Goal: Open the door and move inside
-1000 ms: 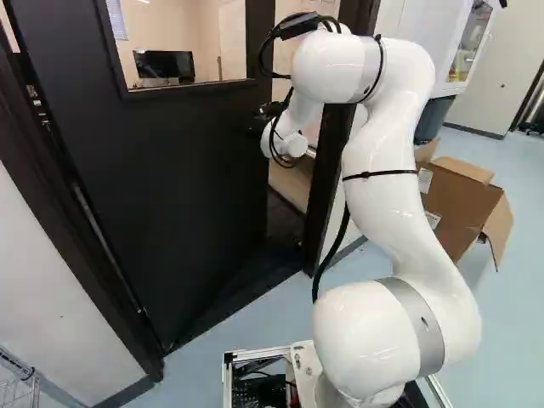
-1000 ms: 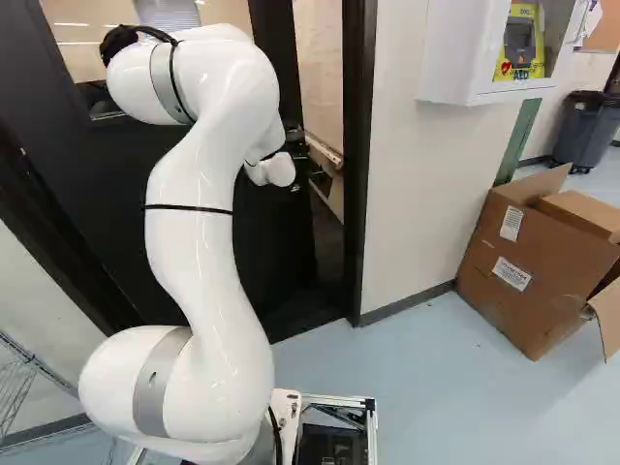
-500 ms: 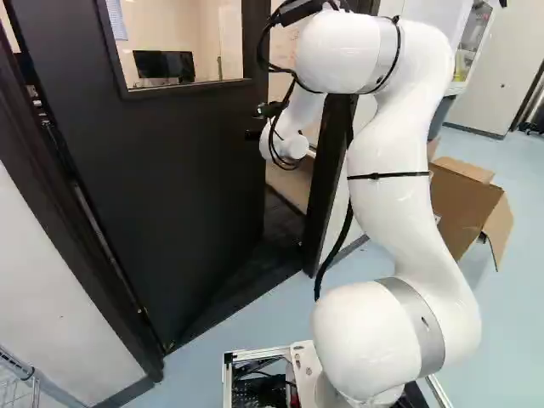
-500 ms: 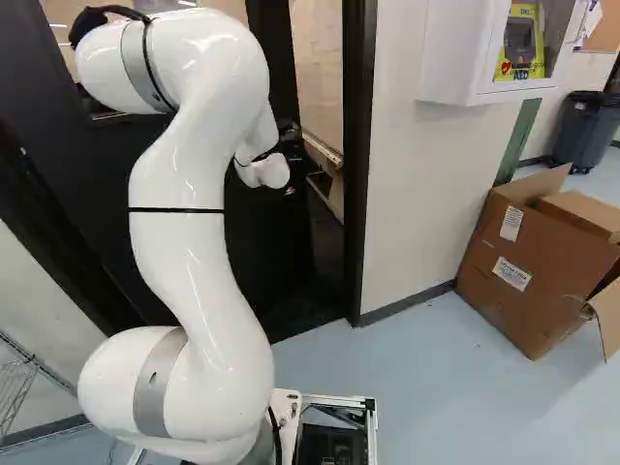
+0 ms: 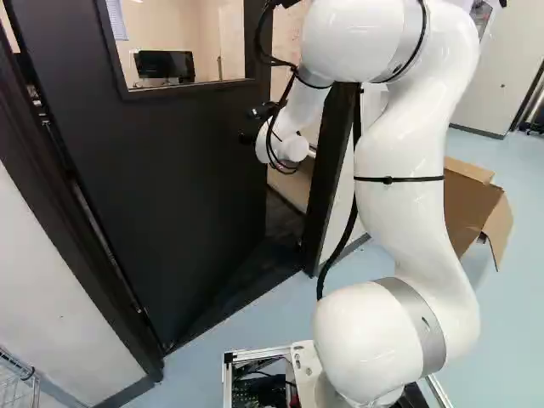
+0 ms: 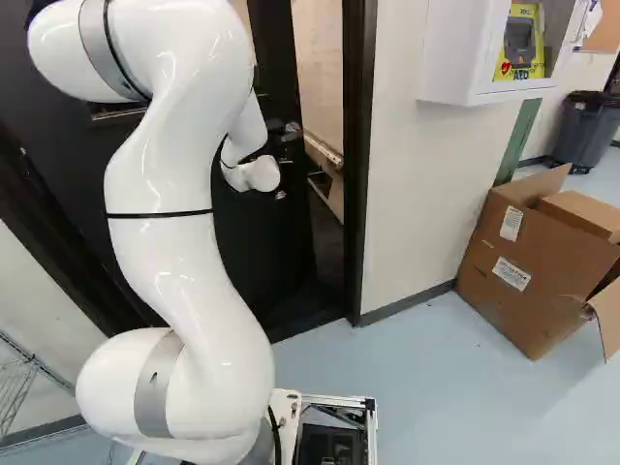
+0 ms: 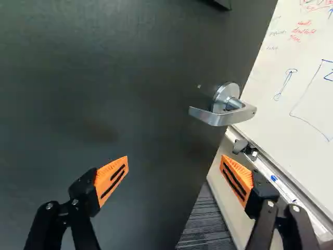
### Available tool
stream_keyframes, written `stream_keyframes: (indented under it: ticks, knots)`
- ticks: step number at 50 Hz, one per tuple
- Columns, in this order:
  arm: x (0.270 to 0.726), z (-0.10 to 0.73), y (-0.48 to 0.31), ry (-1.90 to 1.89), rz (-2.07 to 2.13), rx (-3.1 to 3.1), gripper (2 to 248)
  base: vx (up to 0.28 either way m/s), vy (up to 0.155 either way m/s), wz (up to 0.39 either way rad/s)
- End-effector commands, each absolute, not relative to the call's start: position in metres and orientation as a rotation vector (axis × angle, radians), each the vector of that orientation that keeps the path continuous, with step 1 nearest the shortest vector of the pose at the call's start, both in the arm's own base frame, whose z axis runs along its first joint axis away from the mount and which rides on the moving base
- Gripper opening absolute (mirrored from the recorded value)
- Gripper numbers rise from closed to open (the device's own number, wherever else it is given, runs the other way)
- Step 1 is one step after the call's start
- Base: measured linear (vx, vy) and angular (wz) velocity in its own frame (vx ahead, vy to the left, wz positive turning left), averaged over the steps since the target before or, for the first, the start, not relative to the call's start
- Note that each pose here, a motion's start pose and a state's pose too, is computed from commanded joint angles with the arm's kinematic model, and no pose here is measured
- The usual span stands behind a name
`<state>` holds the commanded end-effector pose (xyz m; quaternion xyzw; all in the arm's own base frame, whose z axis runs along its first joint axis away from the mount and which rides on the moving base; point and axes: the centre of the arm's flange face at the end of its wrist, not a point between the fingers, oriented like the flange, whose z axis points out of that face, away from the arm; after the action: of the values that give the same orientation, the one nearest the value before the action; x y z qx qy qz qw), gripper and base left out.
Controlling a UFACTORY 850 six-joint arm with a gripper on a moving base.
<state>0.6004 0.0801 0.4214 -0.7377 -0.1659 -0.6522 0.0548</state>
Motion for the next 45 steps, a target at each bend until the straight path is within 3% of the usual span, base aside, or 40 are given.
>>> stream_keyframes:
  ticks: [45]
  knots:
    - [0.615, 0.417, 0.157, -0.720, -1.929, -2.112, 247, 0.000, 0.000, 0.000]
